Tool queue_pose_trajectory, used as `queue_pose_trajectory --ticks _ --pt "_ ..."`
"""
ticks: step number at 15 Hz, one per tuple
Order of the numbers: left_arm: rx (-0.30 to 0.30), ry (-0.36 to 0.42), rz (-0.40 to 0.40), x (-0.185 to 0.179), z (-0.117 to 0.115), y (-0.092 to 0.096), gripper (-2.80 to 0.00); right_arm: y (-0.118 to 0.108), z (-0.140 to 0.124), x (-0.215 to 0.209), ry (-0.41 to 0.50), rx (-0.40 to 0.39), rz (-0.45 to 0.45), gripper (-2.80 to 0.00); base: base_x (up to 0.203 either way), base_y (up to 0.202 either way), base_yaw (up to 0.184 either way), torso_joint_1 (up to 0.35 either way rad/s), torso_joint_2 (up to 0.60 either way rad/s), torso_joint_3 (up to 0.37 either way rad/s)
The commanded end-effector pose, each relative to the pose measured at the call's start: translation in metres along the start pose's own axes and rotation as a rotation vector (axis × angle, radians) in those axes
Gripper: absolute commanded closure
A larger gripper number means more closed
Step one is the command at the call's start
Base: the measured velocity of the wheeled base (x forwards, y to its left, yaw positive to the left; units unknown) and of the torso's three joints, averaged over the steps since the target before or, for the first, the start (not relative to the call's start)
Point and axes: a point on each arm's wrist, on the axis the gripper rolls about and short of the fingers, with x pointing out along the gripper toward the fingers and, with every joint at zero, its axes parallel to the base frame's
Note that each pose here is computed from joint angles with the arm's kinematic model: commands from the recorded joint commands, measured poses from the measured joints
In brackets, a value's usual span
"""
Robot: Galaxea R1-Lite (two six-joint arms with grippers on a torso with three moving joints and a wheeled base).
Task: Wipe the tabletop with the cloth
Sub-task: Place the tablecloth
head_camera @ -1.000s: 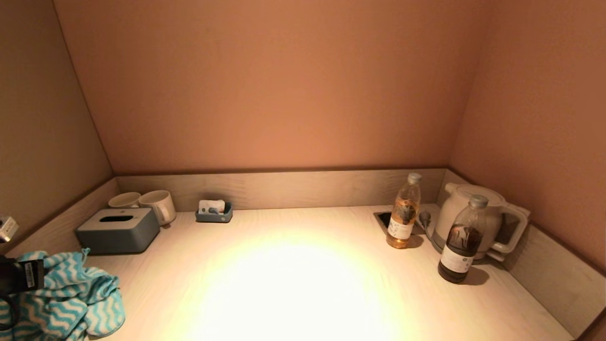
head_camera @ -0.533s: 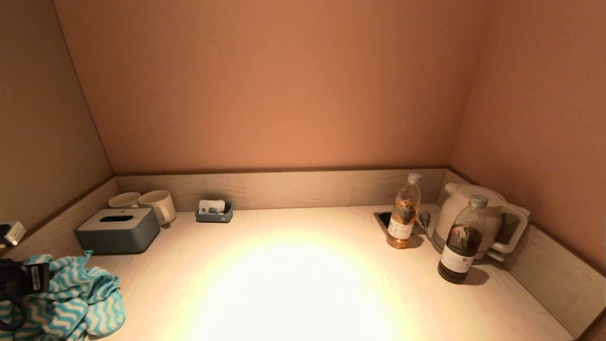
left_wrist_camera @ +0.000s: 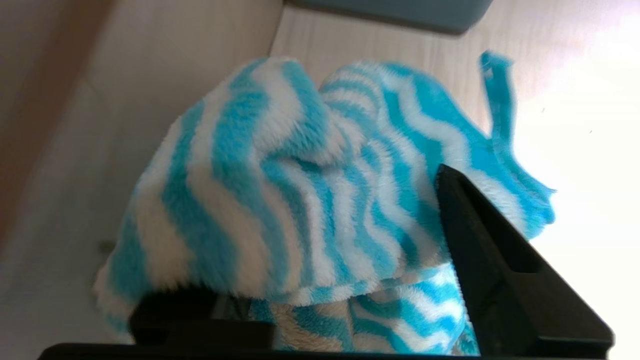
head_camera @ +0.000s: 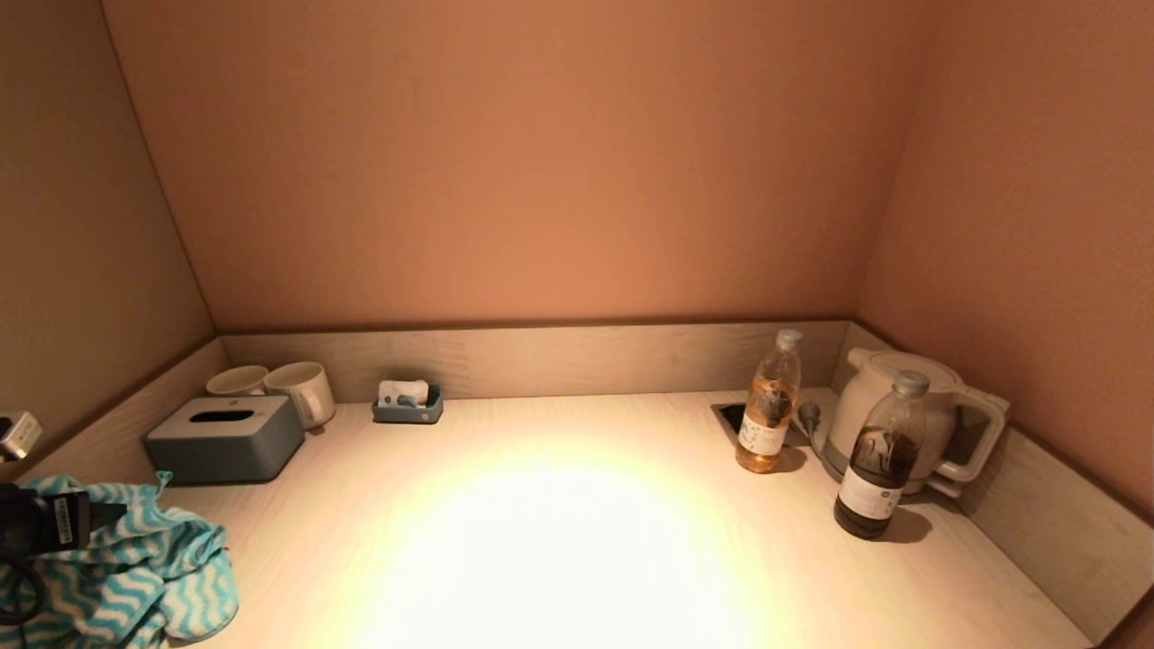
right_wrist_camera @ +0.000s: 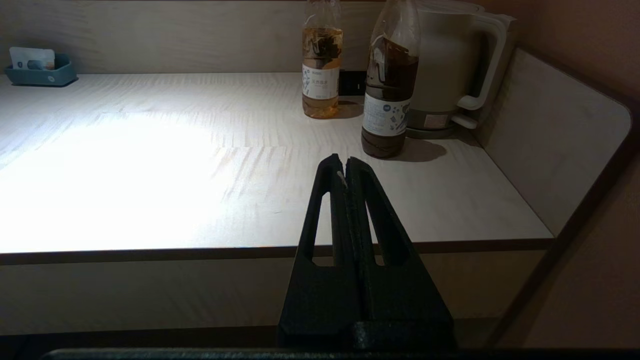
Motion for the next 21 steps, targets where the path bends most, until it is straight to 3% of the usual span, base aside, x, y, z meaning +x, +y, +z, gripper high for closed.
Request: queue_pose_trajectory --ticks 1,5,11,14,16,21 --pt "0.011 -0.054 0.002 -0.012 0.009 -0.002 -2.8 0.0 0.0 0.0 0.001 -0.001 0.001 0.0 0.0 0.0 0.0 0.0 0.0 0.0" --pt "0.033 -0.099 -0.003 -0.038 0.013 -0.011 -2.8 0.0 0.0 0.0 0.001 0.0 0.001 0.0 0.0 0.0 0.0 0.0 0.0 0.0" --pt "0.005 0.077 -0.033 -0.04 -0.006 -0.015 -2.8 0.0 0.0 0.0 0.001 -0.001 0.001 0.0 0.0 0.0 0.0 0.0 0.0 0.0" --pt "-0.043 0.176 -0.043 -0.038 -0.005 -0.014 -2.8 0.0 0.0 0.0 0.001 -0.001 0.001 0.0 0.0 0.0 0.0 0.0 0.0 0.0" --pt "-0.11 0.256 -0.047 -0.039 0.0 -0.014 -2.8 0.0 0.0 0.0 0.003 -0.001 0.001 0.0 0.0 0.0 0.0 0.0 0.0 0.0" --pt "-0.254 0.357 -0.026 -0.05 0.024 -0.012 -2.8 0.0 0.0 0.0 0.001 -0.001 0.001 0.0 0.0 0.0 0.0 0.0 0.0 0.0"
